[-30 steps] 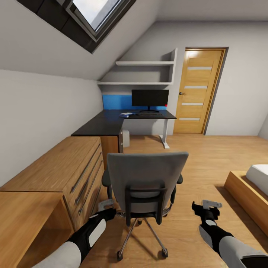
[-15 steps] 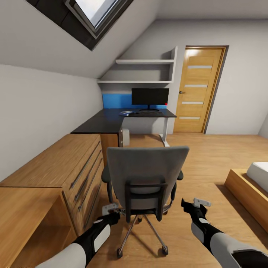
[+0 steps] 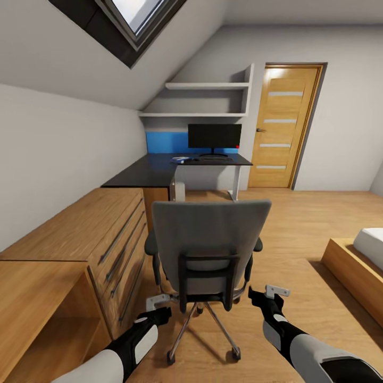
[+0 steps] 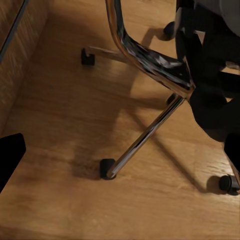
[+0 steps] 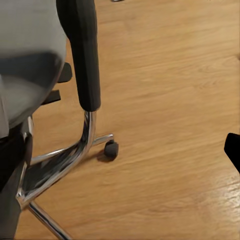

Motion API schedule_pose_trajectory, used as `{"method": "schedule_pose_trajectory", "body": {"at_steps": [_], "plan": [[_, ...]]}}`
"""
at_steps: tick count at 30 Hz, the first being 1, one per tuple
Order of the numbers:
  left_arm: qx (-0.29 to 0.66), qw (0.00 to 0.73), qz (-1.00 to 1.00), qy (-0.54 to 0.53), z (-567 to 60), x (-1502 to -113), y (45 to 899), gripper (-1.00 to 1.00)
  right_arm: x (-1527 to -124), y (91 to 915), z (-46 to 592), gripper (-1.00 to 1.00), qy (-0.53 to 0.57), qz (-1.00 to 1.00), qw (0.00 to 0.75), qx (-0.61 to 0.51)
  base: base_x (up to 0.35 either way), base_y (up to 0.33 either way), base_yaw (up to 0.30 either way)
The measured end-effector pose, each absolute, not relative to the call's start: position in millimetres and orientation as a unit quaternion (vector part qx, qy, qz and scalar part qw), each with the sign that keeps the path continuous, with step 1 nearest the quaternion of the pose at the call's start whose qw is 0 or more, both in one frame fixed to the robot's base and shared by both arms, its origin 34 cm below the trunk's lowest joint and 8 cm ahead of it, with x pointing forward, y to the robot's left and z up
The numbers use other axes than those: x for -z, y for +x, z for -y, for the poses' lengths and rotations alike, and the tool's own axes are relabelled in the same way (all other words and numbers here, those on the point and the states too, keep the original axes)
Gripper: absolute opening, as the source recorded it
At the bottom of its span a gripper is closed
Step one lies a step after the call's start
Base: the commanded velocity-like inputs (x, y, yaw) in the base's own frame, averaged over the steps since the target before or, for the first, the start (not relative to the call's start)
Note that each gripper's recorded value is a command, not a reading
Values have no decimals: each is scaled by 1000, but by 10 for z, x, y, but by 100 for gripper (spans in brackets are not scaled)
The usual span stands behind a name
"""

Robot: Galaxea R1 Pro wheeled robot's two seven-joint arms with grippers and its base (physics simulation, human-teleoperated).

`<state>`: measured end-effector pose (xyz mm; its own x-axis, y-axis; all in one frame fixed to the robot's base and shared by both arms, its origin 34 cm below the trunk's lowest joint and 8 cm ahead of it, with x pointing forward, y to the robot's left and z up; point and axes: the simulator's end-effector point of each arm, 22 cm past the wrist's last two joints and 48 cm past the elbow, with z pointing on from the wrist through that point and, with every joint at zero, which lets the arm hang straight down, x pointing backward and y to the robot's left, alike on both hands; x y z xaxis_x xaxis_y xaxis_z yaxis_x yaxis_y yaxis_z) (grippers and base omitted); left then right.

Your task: In the bedroom, organize the workspace by keeping the computer under the desk, ensuring the monitor is on the desk, placing the keyboard on the desk next to the monitor, placing the mouse on the desk next to the keyboard, moving the folder from the swivel chair onto the desk next to the mouse, stacking the notebook on top of the folder with the pen on top of the notebook, and positioning the swivel chair next to the desk.

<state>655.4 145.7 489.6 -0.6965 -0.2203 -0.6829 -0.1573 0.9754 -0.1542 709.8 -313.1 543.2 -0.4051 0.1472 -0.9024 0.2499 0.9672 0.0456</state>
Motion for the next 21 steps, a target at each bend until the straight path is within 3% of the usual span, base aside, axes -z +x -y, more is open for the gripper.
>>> {"method": "schedule_pose_trajectory", "body": {"at_steps": [21], "plan": [[40,376,-920,-101,-1480,-4683,6514,100,-5143,7018,2901,100,90,-844,527,28,14,0,0]]}}
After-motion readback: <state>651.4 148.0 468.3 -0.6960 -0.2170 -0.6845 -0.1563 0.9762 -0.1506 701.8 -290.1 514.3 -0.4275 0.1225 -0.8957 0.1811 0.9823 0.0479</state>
